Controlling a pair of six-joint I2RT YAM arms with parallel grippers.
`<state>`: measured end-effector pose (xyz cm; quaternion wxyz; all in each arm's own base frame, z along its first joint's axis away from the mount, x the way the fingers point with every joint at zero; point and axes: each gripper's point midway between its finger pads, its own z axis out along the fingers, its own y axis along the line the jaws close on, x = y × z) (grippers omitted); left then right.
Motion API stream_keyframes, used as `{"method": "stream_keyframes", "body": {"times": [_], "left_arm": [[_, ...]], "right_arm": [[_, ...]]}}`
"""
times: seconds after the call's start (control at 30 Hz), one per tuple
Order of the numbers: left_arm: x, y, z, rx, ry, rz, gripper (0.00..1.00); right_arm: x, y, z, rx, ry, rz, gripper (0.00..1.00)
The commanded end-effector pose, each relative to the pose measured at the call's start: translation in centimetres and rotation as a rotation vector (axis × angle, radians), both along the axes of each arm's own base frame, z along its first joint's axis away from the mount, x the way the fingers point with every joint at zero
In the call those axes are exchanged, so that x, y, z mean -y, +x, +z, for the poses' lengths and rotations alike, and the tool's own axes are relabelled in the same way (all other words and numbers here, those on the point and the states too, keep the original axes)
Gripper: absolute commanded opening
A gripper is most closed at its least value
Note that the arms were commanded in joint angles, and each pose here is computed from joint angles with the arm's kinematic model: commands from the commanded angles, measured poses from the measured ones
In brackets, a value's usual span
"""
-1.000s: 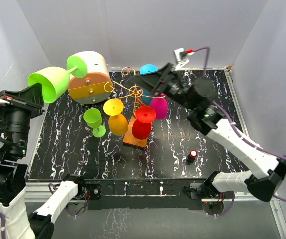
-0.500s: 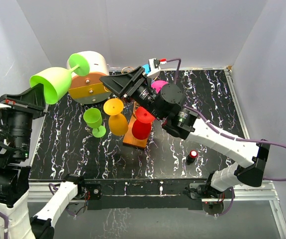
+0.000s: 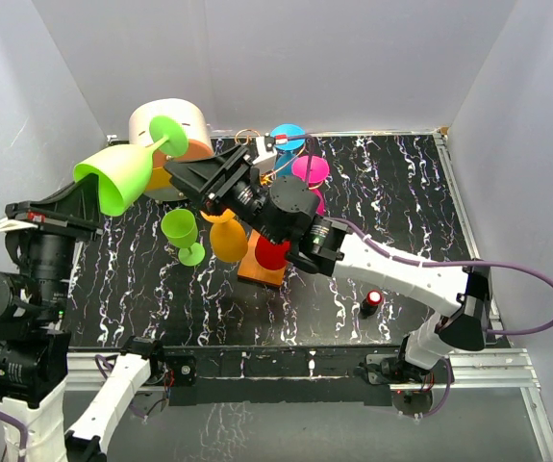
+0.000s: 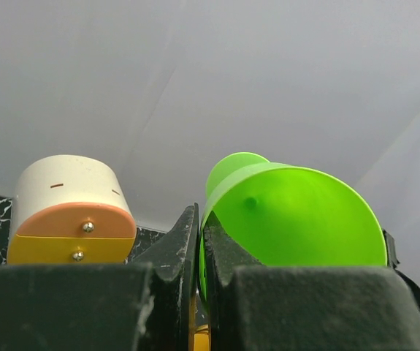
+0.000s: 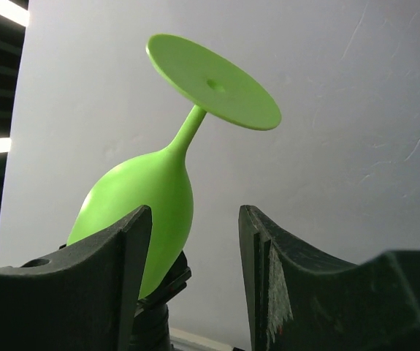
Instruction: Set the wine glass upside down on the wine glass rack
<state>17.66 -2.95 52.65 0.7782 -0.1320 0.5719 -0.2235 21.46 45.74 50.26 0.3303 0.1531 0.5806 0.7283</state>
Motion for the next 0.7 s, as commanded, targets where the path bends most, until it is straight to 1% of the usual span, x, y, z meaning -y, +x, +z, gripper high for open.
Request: {"method": "stream_keyframes", "body": {"times": [0.0, 0.3, 0.5, 0.67], "left_arm": [[0.7, -1.6, 1.8, 0.108, 0.024, -0.047, 0.00], [1.2, -2.1, 1.7, 0.134, 0.038, -0.074, 0.00], [2.1, -2.7, 1.9, 0.202, 0.067, -0.123, 0.00], [2.6, -3.1, 1.8, 0.228, 0.088, -0.146, 0.00]], "right_arm": [[1.7, -1.3, 6.3, 0.033, 0.187, 0.012, 0.49], [1.3, -1.8, 6.8, 0.051, 0.200, 0.034, 0.50], [1.2, -1.8, 6.9, 0.042, 0.210, 0.042, 0.50], [0.6, -1.8, 6.6, 0.025, 0.212, 0.062, 0.48]]}}
